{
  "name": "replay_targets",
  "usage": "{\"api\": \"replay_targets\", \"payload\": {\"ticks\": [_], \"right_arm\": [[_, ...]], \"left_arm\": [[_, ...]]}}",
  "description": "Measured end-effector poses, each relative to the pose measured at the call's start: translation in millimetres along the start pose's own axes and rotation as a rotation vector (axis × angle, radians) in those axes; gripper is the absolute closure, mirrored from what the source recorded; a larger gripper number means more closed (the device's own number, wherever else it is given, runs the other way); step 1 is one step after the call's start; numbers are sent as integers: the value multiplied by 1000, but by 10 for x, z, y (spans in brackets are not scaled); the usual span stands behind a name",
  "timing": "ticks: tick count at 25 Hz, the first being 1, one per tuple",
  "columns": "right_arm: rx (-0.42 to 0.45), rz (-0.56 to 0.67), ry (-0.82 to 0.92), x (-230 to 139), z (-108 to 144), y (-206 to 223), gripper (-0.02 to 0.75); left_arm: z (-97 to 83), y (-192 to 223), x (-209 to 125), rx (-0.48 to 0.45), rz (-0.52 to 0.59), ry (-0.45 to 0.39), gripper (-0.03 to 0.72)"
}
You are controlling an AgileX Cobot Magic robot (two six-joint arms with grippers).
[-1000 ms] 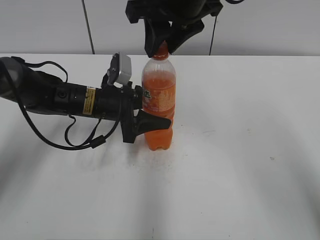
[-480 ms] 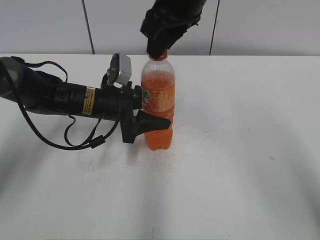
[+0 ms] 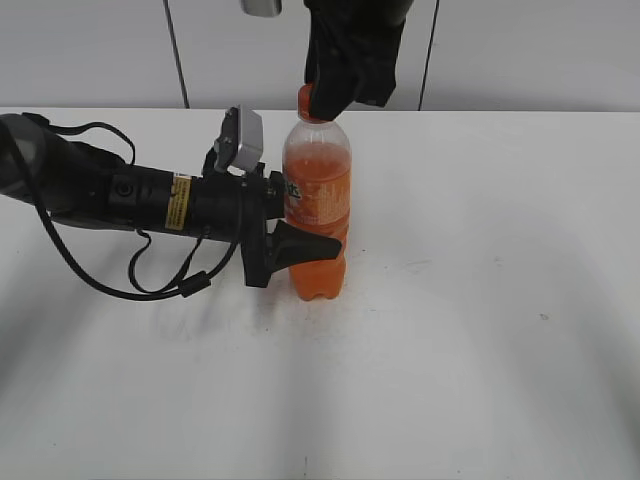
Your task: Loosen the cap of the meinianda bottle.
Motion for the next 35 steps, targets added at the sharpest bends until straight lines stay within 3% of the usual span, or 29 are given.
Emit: {"api": "replay_targets", "payload": {"ticks": [3,8,10,15,17,26,35], "right_arm": [[-4,0,35,1,-3,-16,449],[-22,-12,237,23,-11,-125,203],[-30,-29,389,48,-14,-193,184],[-38,-32,1005,26,-24,-230,219],[-42,-29,1177,11,-28,-230,231],[0,-4,1279,6,3,-19,255],[5,1,1257,3,7,9,407]], "left_arm": [[0,0,0,0,0,0,280],[2,0,3,0,0,0,280],[2,0,3,0,0,0,280],[2,0,3,0,0,0,280],[2,0,3,0,0,0,280],[2,0,3,0,0,0,281],[2,0,3,0,0,0,281]]}}
Point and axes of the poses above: a point on each arm's last joint axis where the gripper is mounted, y pointing out along that axis toward the gripper, z along the wrist's bending axis when the last joint is at zero, x = y × z, the point moved 9 cm from there along y, pointing out along that axis toward the gripper, and after that the axes turned 7 degrees about -y, right-handed, at the moved point
